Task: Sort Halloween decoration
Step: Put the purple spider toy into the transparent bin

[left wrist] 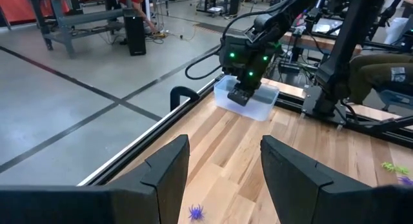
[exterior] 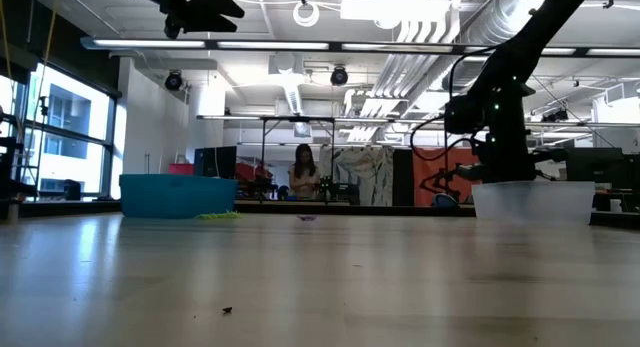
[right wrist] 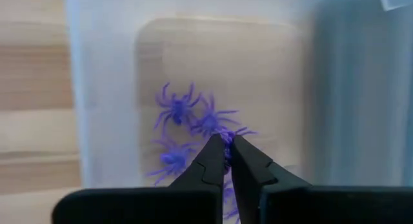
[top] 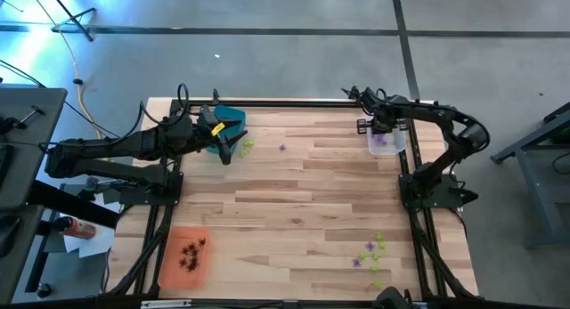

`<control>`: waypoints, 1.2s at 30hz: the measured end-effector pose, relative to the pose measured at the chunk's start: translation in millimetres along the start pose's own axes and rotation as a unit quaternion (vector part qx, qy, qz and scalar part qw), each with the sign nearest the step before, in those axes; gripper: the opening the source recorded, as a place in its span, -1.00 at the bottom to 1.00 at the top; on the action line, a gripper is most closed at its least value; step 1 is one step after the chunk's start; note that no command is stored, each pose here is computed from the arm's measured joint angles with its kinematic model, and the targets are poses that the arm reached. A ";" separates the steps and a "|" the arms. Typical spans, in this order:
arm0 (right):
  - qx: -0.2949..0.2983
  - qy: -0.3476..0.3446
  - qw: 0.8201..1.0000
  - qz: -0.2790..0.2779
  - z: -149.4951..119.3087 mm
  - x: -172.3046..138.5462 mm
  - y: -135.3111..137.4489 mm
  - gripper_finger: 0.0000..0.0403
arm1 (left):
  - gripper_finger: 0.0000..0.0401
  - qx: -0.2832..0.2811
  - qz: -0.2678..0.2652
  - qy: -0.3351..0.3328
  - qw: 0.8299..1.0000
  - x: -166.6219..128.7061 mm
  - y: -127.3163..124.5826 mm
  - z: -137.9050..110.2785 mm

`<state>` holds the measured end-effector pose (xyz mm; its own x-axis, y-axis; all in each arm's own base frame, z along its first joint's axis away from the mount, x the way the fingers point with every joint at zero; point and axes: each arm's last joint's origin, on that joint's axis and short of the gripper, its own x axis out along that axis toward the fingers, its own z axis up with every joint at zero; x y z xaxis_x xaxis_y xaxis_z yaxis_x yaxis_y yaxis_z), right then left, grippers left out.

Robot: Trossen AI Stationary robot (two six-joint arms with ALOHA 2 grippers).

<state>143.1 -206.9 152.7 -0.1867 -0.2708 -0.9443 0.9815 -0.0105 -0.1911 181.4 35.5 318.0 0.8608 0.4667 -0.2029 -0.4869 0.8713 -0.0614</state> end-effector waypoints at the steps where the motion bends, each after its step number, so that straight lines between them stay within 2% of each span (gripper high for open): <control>1: -0.001 0.001 1.000 0.001 -0.2 0.0 0.1 -0.94 | -0.11 0.000 0.000 0.000 1.000 0.0 0.0 0.0; 14: 0.003 -0.002 1.000 0.018 -1.4 -10.7 -4.3 -0.16 | -0.11 0.001 0.000 0.001 1.000 0.0 0.0 -0.2; 21: 0.040 -0.080 0.993 0.074 0.2 -51.9 -19.5 -0.10 | -0.11 0.001 0.001 0.001 1.000 -0.1 0.1 -0.2; 23: 0.052 -0.113 0.986 0.106 1.3 -71.6 -25.9 -0.10 | -0.11 0.001 0.001 0.001 1.000 -0.1 0.1 -0.2; 25: 0.051 -0.153 0.974 0.161 1.4 -94.6 -31.1 -0.10 | -0.11 0.001 0.001 0.001 1.000 -0.1 0.1 -0.2; 27: 0.038 -0.196 0.951 0.235 -1.0 -118.0 -34.8 -0.10 | -0.11 0.001 0.001 0.001 1.000 -0.1 0.1 -0.2; 29: 0.013 -0.236 0.914 0.329 -5.1 -141.0 -35.7 -0.10 | -0.11 0.001 0.001 0.001 1.000 -0.1 0.1 -0.2; 33: -0.056 -0.292 0.808 0.508 -18.6 -185.0 -33.4 -0.10 | -0.11 0.001 0.001 0.001 1.000 -0.1 0.1 -0.2; 36: -0.107 -0.325 0.730 0.592 -31.8 -211.6 -28.0 -0.10 | -0.11 -0.001 -0.013 -0.002 1.000 -0.1 -0.8 0.7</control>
<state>153.9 -118.7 349.3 0.9144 -0.3681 -0.1685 0.3969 0.7329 0.5526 181.8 34.9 318.8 0.8739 0.4445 -0.1968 -0.4645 0.8829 -0.0690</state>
